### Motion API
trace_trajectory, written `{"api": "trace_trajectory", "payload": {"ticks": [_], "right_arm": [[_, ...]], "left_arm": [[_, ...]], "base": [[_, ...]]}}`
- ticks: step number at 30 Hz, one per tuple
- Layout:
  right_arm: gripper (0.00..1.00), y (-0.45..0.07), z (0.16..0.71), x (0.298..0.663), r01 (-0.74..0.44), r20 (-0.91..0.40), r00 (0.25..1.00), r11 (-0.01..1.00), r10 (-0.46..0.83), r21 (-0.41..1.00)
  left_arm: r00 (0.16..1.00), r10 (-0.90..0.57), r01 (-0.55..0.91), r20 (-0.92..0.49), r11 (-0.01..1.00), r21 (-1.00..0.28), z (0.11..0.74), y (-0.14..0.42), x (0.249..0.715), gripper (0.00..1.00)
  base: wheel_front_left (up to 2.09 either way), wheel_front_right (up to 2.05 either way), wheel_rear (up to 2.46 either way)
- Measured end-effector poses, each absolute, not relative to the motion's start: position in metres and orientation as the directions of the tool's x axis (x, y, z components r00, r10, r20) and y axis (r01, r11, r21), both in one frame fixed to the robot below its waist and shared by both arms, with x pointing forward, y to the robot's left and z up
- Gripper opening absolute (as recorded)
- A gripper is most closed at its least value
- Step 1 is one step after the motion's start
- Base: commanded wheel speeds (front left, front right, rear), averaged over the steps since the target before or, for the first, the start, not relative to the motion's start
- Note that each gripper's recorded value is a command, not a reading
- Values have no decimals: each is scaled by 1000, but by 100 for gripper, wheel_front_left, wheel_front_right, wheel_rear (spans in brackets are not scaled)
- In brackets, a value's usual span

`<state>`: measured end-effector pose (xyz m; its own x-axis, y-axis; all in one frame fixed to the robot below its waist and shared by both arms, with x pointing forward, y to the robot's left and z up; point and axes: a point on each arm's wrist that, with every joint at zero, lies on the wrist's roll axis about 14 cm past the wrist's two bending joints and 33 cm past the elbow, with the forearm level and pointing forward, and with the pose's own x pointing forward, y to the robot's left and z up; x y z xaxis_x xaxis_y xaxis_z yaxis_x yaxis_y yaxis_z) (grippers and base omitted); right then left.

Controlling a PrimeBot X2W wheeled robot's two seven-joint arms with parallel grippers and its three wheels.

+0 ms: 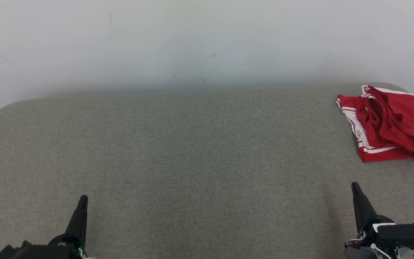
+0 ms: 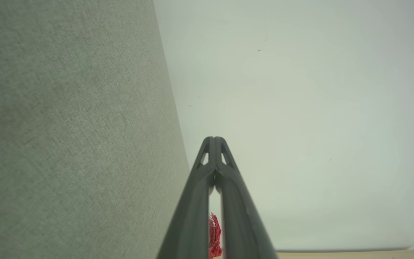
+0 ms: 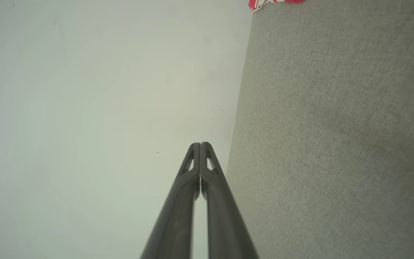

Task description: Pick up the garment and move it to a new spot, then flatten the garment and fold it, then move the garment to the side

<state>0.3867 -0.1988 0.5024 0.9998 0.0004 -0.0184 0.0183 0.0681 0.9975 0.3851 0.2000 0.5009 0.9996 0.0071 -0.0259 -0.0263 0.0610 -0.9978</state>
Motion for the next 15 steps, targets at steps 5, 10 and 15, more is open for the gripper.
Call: {"api": "trace_trajectory", "payload": {"ticks": [5, 10, 15], "right_arm": [[0, -200, 503, 387, 14, -14, 1000, 35, 1, 999], [0, -200, 505, 388, 8, -8, 1000, 0, 0, 1000], [0, -201, 505, 388, 7, -7, 1000, -3, 0, 1000]], "left_arm": [[1000, 2, -16, -16, 31, -999, 503, 199, 387, 0], [1000, -2, -11, -11, -3, -1000, 504, 199, 387, 0], [1000, -2, -9, -9, -4, -1000, 504, 199, 388, 0]], "base": [[0, 0, 0], [0, 0, 0], [0, 0, 0]]}}
